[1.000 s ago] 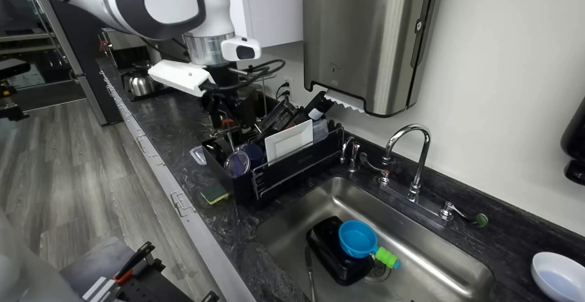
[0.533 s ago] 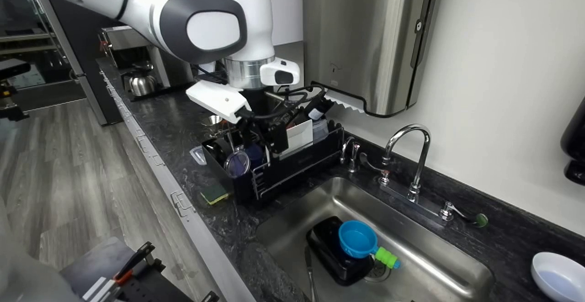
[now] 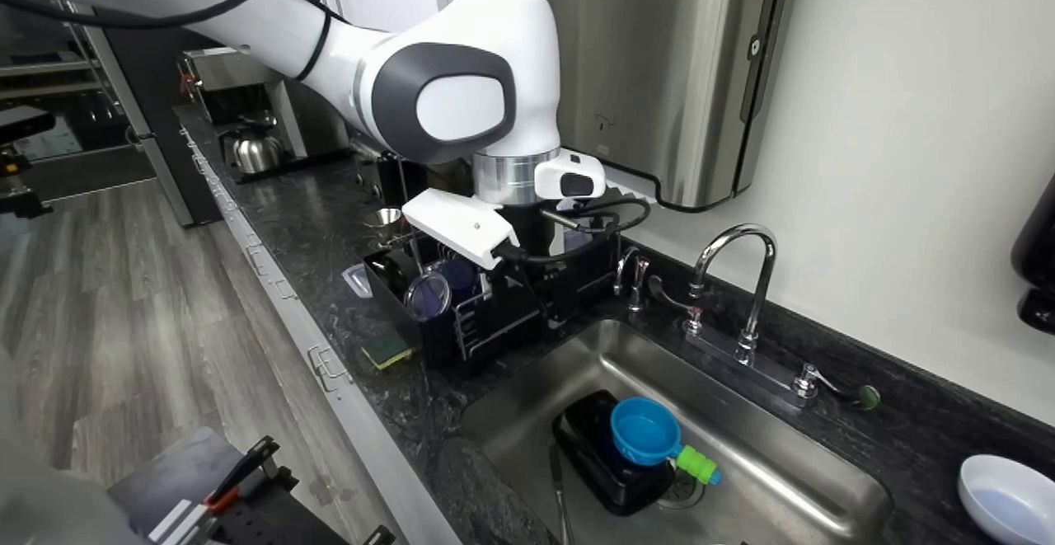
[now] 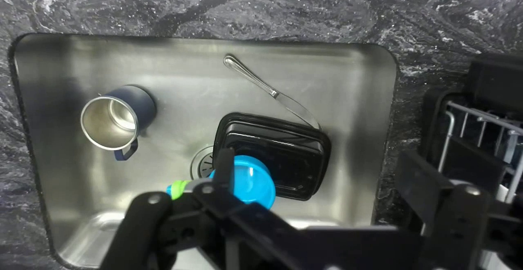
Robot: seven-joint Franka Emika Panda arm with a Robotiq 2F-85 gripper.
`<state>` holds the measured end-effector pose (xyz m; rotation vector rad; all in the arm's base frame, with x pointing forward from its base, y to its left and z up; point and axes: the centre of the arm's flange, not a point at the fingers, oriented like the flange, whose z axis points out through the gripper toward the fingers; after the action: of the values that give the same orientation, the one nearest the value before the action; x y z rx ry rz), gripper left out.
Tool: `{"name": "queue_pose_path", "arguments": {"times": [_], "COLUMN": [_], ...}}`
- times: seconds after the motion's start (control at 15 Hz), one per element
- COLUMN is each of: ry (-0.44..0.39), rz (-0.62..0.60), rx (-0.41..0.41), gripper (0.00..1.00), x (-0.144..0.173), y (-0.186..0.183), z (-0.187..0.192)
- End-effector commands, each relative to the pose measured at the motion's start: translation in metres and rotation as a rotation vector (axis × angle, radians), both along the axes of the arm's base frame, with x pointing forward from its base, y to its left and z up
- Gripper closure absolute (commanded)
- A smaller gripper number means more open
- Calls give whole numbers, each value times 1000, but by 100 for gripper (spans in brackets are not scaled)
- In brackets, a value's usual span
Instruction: Put the cup in the sink on the dish rack
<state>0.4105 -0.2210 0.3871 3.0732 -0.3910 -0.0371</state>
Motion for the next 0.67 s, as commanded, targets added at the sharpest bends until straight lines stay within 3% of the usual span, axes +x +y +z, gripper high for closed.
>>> {"name": "queue_pose_path", "arguments": {"times": [0.0, 0.33, 0.6], "ry": [-2, 2, 43], "rz": [2, 7, -56], "rx": [-1, -2, -2], "gripper": [0, 0, 0], "x": [1, 15, 23], "y": [1, -23, -98], "z": [1, -19, -57]}}
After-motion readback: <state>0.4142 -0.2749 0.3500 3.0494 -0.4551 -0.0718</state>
